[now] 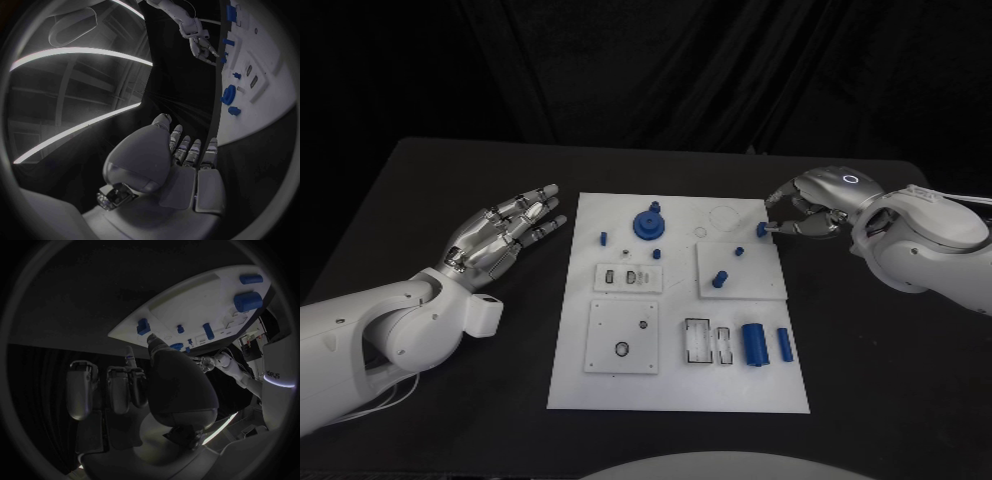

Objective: Assemble the parts on the task board

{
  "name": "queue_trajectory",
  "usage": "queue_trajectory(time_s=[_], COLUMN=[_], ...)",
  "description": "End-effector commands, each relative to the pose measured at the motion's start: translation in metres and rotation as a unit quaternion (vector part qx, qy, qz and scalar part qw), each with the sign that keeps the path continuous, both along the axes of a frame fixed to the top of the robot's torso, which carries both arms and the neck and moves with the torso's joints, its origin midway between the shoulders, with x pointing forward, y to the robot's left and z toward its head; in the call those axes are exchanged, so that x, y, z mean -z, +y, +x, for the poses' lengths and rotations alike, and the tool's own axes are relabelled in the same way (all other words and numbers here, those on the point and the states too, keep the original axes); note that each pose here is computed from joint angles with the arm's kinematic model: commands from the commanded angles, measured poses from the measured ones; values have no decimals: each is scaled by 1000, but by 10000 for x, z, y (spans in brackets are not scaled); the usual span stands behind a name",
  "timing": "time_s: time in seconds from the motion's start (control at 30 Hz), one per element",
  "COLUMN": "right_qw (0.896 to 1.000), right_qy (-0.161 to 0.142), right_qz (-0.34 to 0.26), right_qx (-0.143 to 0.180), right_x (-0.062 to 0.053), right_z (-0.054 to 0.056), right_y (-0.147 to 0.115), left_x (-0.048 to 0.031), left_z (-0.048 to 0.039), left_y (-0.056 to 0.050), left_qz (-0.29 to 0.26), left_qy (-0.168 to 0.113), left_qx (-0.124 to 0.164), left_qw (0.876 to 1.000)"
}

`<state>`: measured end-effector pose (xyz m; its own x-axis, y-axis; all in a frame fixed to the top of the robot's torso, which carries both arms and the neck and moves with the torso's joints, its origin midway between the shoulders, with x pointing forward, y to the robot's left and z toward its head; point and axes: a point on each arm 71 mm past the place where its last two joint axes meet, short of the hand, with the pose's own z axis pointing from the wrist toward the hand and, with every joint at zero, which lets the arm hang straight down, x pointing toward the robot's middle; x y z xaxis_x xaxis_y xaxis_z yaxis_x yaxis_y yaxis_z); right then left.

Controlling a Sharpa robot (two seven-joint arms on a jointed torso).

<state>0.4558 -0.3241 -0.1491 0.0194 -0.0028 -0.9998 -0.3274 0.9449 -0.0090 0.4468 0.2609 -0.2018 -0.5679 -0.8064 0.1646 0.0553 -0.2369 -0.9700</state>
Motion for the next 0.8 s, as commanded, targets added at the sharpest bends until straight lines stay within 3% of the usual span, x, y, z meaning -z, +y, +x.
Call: queue_trajectory(time_s=[0.03, 0.8], right_qw=[1000, 999], right_qy=[8, 29], right_qz=[-7, -14], right_qx=[4, -3], right_x=[33, 145], right_z=[4, 4], right_y=[0, 64], left_x=[-30, -27], left_z=[-10, -8], left_y=[-6, 2], left_qz=[-15, -15], left_qy=[-15, -14], left_qx=[4, 4], left_qw=[1000, 1000])
